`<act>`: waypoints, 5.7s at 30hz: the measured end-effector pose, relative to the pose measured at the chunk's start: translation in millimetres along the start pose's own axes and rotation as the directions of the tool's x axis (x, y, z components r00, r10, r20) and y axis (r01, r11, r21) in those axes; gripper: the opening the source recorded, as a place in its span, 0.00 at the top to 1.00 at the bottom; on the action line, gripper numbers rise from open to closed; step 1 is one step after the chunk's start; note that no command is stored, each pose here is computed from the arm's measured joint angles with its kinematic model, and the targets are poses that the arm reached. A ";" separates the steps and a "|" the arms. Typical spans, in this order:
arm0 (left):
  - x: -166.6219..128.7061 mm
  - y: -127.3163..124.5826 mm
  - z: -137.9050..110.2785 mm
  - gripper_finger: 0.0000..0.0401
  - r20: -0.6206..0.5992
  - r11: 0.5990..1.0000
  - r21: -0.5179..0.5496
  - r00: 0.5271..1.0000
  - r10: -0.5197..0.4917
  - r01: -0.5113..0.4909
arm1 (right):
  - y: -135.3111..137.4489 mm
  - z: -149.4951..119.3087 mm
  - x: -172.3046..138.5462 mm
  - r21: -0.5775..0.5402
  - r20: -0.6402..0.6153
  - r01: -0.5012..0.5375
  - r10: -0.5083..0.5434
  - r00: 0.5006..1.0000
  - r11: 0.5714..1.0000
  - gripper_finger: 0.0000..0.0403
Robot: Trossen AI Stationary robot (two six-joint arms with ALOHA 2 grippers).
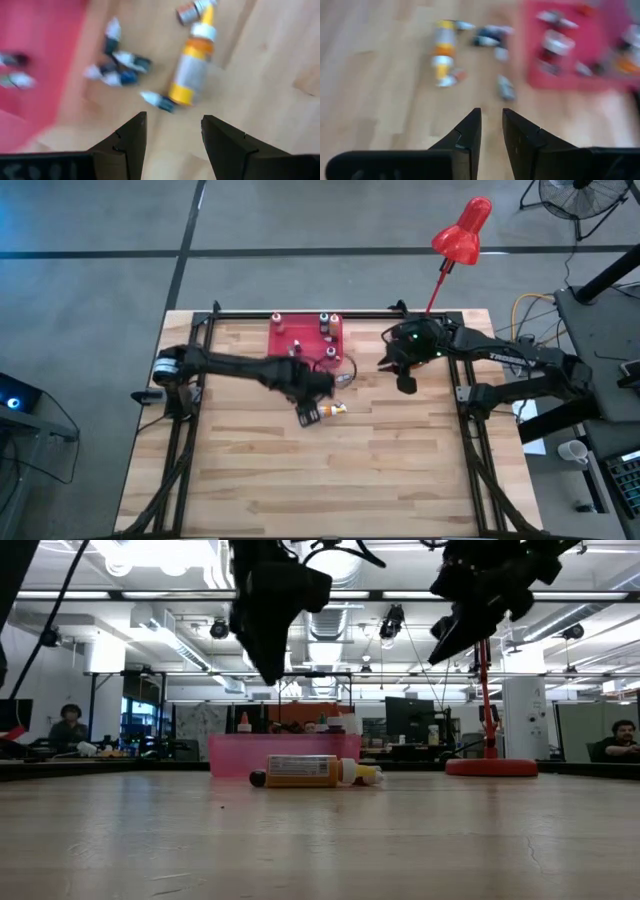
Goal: Pick & Place food coloring
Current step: Put the big yellow food coloring bottle into the red bin
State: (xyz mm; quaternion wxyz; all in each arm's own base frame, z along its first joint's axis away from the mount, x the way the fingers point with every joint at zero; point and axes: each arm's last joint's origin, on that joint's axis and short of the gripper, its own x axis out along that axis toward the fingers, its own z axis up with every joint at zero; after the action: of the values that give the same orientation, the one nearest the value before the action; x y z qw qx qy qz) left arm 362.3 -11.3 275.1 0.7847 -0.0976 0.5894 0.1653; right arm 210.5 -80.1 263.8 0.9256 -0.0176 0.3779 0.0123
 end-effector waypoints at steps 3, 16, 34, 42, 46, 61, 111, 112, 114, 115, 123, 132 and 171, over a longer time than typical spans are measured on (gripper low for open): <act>1.0 -20.2 -12.0 0.60 -0.013 0.999 -0.034 1.000 -0.007 0.006 | 1.5 -0.1 16.2 -0.101 -0.004 -0.136 0.136 0.991 0.986 0.82; 15.1 -10.8 -76.1 0.60 -0.031 0.999 -0.029 0.999 0.013 -0.014 | 8.1 -2.1 92.5 -0.017 -0.077 -0.237 0.235 0.969 0.971 0.66; 26.3 50.9 -173.5 0.60 0.271 0.999 -0.036 0.962 -0.020 0.031 | 62.6 14.1 133.0 -0.180 -0.014 -0.148 0.148 0.989 0.973 0.51; 36.6 58.0 -189.2 0.60 0.252 1.000 -0.026 0.968 -0.009 0.016 | 62.3 10.5 162.9 -0.084 -0.060 -0.134 0.129 0.990 0.987 0.51; 41.0 59.0 -192.8 0.60 0.243 1.000 -0.020 0.970 -0.004 0.009 | 61.5 13.2 177.4 -0.081 -0.082 -0.139 0.133 0.988 0.987 0.51; 40.3 62.7 -197.1 0.60 0.241 1.000 -0.018 0.971 -0.001 0.005 | 60.1 15.7 200.4 -0.032 -0.211 -0.156 0.146 0.967 0.987 0.51; 40.1 62.6 -195.8 0.60 0.252 0.999 -0.039 0.968 -0.003 0.013 | 46.4 58.1 147.7 0.356 -0.530 0.009 0.193 0.826 0.935 0.73; 40.0 62.5 -195.4 0.60 0.257 0.999 -0.034 0.966 -0.001 0.011 | 44.1 61.8 140.4 0.389 -0.563 0.021 0.220 0.797 0.921 0.73; 39.9 62.8 -195.1 0.60 0.264 1.000 -0.029 0.965 0.010 -0.003 | 39.6 67.0 126.2 0.444 -0.620 0.057 0.260 0.740 0.894 0.73; 39.8 63.1 -194.8 0.60 0.270 0.999 -0.029 0.963 0.022 -0.015 | 37.9 67.7 119.9 0.467 -0.648 0.083 0.277 0.710 0.881 0.73; 39.1 64.9 -192.9 0.60 0.313 0.995 -0.034 0.945 0.096 -0.090 | 36.9 49.1 101.0 0.650 -0.721 0.242 0.484 0.495 0.721 0.73; 38.9 65.1 -192.4 0.60 0.321 0.994 -0.040 0.941 0.107 -0.099 | 54.7 -2.3 99.0 0.719 -0.660 0.456 0.721 0.212 0.524 0.73; 42.0 65.4 -193.3 0.60 0.334 0.994 -0.027 0.936 0.113 -0.110 | 49.3 4.6 97.9 0.602 -0.796 0.521 0.506 0.333 0.605 0.43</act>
State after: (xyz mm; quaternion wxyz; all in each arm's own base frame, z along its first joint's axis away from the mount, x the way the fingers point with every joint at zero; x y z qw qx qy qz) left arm 175.8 -11.9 182.3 0.8624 -0.0377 0.4515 0.2259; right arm 281.8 -29.8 197.4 0.4233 0.3902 0.7987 -0.1749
